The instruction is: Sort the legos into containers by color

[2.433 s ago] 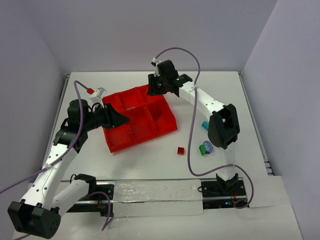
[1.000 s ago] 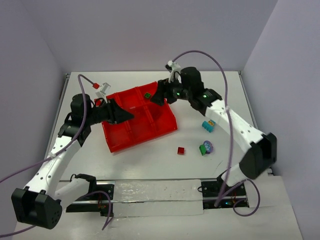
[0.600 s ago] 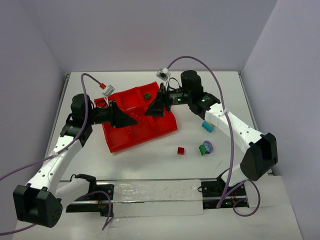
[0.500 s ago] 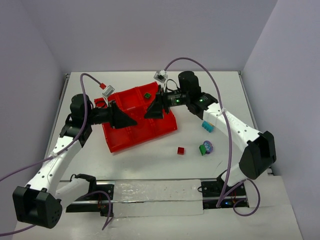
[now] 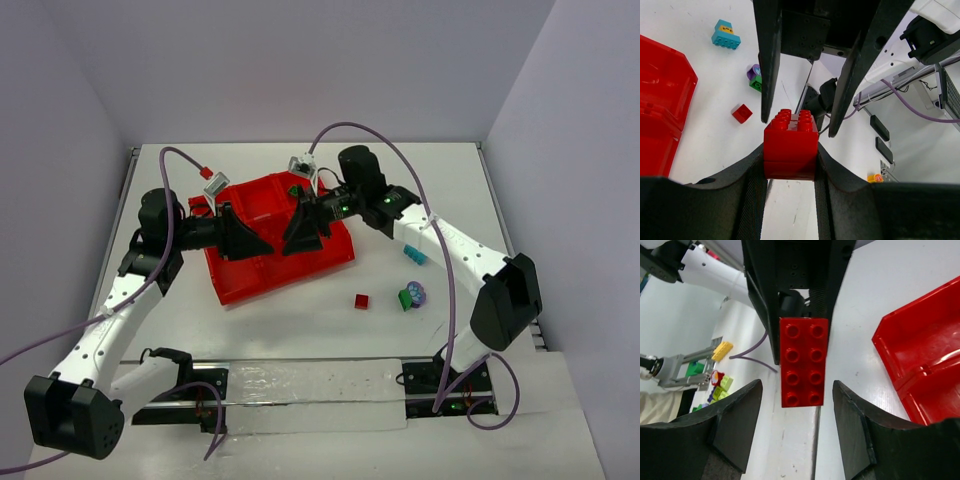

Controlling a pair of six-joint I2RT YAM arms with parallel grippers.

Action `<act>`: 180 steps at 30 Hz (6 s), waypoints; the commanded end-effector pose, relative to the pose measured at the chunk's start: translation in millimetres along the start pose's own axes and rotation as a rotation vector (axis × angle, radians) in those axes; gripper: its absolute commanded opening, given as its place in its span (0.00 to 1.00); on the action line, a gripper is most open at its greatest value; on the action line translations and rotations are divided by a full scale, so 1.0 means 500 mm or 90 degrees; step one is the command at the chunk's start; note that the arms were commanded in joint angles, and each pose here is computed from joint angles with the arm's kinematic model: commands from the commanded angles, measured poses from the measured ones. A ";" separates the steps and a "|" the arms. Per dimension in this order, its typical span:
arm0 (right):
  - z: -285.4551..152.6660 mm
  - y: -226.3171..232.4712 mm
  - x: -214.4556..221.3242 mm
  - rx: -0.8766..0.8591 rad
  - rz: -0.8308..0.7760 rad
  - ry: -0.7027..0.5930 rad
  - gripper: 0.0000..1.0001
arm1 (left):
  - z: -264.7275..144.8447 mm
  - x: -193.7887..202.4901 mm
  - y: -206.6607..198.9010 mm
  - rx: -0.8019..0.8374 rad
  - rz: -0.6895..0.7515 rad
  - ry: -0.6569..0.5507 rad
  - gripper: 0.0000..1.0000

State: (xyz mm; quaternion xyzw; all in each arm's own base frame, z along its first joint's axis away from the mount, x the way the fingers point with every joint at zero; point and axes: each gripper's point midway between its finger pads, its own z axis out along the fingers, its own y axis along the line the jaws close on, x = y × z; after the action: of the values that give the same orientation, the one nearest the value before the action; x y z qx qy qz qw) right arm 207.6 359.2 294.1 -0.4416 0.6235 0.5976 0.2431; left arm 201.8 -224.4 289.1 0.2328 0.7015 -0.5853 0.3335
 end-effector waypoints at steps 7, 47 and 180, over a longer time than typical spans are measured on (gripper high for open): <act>0.021 0.035 -0.018 -0.054 -0.042 0.020 0.29 | -0.001 -0.027 -0.015 0.018 0.054 -0.010 0.00; -0.099 -0.021 -0.090 0.038 -0.015 -0.143 0.00 | -0.016 0.003 -0.016 -0.011 0.068 0.012 0.00; -0.224 -0.234 0.517 0.892 0.516 -0.124 0.61 | 0.120 -0.075 0.214 -0.627 -0.063 -0.048 0.92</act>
State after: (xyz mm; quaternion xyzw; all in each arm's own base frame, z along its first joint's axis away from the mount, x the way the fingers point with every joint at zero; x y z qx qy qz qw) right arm 195.2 192.3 32.8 0.1193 0.9473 0.1474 0.2582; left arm 315.5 -257.2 235.4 -0.0033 0.8965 -0.2018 0.3945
